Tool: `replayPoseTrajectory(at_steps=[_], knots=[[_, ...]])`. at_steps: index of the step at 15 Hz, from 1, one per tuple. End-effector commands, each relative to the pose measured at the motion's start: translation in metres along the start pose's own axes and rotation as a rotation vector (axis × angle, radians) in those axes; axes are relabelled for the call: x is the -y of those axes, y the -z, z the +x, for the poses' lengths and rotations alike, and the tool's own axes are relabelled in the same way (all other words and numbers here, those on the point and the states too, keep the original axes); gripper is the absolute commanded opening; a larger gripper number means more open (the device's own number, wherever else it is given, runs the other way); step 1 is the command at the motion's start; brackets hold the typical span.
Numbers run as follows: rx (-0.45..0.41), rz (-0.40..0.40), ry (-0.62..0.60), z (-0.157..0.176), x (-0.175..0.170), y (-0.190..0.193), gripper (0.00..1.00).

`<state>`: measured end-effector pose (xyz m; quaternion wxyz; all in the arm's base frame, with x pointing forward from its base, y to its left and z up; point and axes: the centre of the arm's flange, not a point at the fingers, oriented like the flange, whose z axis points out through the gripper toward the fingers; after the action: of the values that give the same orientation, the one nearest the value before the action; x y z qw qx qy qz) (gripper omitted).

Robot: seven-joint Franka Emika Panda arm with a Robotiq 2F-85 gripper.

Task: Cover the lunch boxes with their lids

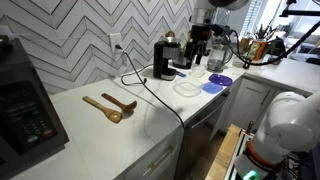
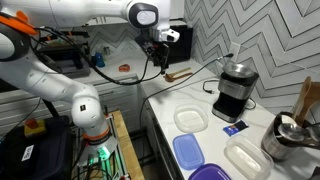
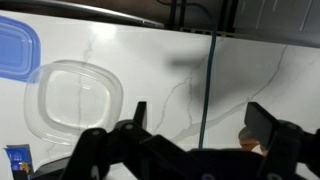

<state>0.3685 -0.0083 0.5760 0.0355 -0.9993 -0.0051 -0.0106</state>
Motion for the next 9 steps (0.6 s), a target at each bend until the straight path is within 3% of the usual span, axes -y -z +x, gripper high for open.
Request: replayPoseTrajectory(at_steps=[1, 8, 9], knots=[[0.000, 0.000, 0.000, 0.000, 0.000, 0.000, 1.00], [-0.001, 0.000, 0.000, 0.000, 0.000, 0.000, 1.00], [-0.005, 0.019, -0.045, 0.001, -0.015, -0.001, 1.00]])
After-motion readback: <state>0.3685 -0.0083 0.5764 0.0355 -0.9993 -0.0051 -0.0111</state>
